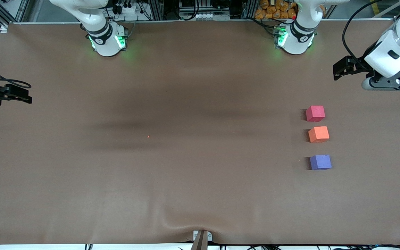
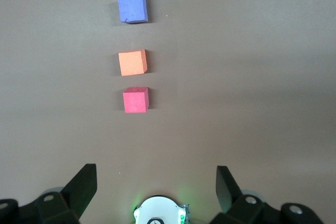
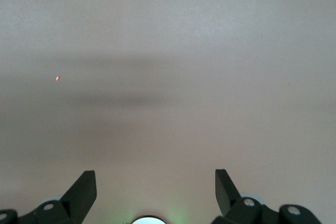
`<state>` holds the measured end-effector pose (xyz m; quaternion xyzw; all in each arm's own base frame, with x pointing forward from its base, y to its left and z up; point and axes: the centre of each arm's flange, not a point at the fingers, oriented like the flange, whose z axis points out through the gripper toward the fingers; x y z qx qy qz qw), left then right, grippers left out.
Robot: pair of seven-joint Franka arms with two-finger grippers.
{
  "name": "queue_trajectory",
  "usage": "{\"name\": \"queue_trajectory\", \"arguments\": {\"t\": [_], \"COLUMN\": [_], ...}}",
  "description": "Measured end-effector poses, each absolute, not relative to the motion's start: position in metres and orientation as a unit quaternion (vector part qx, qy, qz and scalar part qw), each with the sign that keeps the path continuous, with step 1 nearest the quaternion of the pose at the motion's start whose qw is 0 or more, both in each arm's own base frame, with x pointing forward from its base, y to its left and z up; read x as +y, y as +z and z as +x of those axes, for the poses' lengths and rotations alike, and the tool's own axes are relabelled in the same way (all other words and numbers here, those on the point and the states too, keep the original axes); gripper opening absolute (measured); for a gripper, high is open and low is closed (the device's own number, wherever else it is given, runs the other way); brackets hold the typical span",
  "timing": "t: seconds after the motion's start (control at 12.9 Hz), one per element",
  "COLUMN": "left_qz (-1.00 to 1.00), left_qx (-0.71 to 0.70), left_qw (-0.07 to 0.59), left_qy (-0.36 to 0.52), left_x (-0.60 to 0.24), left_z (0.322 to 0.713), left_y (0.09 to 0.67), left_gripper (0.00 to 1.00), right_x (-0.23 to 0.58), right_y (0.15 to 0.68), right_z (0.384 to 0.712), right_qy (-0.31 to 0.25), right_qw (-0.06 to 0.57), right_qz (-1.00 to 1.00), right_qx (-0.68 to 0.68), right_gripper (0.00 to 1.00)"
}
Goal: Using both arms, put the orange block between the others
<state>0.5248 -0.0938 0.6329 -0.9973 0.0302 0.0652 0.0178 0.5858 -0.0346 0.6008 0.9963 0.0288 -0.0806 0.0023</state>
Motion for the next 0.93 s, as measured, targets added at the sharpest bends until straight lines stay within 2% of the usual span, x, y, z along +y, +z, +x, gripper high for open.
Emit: {"name": "queue_trajectory", "arguments": {"t": [0.54,0.93], "left_qz": [-0.998,-0.998], "left_qx": [0.003,-0.016], "left_qw": [0.020,0.015], "left_qy": [0.056,0.061], "left_x": [-0.085,-0.041], "left_z": [0.512,0.505], "left_y": [0.645,0.644], "left_gripper": [1.00,1.00], "right_x": [-0.034,-0.032], "right_y": [0.602,0.601], "right_z": [0.586,0.584], "right_qy": [-0.080,-0.088], "right_qw": [0.002,0.001], "right_qz": [0.996,0.996], "right_qx": [0.029,0.031], "right_gripper": [1.00,1.00]}}
